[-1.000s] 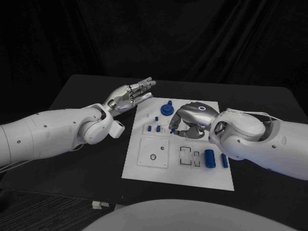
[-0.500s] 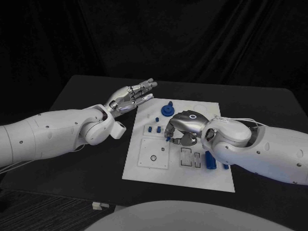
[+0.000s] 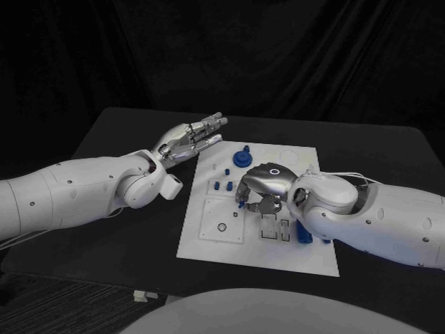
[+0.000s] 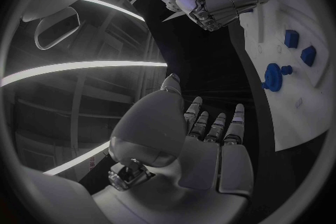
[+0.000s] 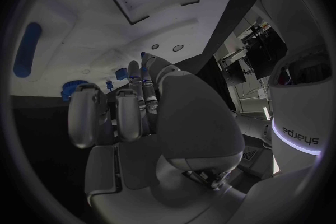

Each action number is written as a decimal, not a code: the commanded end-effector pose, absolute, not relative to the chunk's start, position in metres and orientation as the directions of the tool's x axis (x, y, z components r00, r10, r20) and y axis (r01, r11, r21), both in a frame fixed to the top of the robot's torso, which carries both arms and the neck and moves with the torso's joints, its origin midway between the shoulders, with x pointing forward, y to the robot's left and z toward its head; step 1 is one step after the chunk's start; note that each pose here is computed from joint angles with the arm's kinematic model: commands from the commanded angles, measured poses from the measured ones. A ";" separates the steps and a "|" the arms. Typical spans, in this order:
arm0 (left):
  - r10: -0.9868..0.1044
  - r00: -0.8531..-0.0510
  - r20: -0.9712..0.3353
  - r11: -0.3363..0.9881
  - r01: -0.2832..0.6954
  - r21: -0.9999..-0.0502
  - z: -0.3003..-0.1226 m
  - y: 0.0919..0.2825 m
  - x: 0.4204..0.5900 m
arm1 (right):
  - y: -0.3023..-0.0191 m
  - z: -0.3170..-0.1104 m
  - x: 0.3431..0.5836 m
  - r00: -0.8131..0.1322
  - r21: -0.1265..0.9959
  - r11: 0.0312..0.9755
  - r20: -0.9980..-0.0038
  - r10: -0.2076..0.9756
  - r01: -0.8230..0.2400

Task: Assemble the parts on the task board

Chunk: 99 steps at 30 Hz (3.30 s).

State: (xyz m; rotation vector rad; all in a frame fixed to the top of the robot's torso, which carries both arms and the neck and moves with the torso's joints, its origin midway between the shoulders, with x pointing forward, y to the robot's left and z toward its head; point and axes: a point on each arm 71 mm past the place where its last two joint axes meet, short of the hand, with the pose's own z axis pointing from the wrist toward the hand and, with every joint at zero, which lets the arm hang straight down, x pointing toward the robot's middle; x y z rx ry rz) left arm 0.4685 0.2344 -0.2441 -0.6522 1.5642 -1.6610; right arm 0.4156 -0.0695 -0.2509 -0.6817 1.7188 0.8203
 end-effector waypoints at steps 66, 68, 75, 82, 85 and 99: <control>-0.790 -0.604 -0.104 -0.007 0.180 -0.984 -0.251 0.230 0.467 | -0.056 -0.263 0.402 -0.316 0.207 0.586 -0.944 -0.090 -0.783; -0.790 -0.604 -0.104 -0.007 0.179 -0.984 -0.251 0.230 0.467 | -0.056 -0.263 0.402 -0.317 0.206 0.588 -0.944 -0.091 -0.783; -0.790 -0.605 -0.103 -0.008 0.178 -0.984 -0.251 0.230 0.466 | -0.057 -0.264 0.404 -0.322 0.198 0.605 -0.941 -0.102 -0.771; -0.790 -0.605 -0.103 -0.007 0.176 -0.984 -0.251 0.231 0.466 | -0.057 -0.265 0.405 -0.320 0.194 0.615 -0.942 -0.100 -0.764; -0.790 -0.604 -0.103 -0.007 0.176 -0.984 -0.252 0.231 0.466 | -0.058 -0.264 0.405 -0.315 0.195 0.618 -0.945 -0.091 -0.762; -0.794 -0.598 -0.106 -0.002 0.176 -0.984 -0.252 0.234 0.466 | -0.081 -0.241 0.407 -0.229 0.203 0.622 -0.973 0.040 -0.756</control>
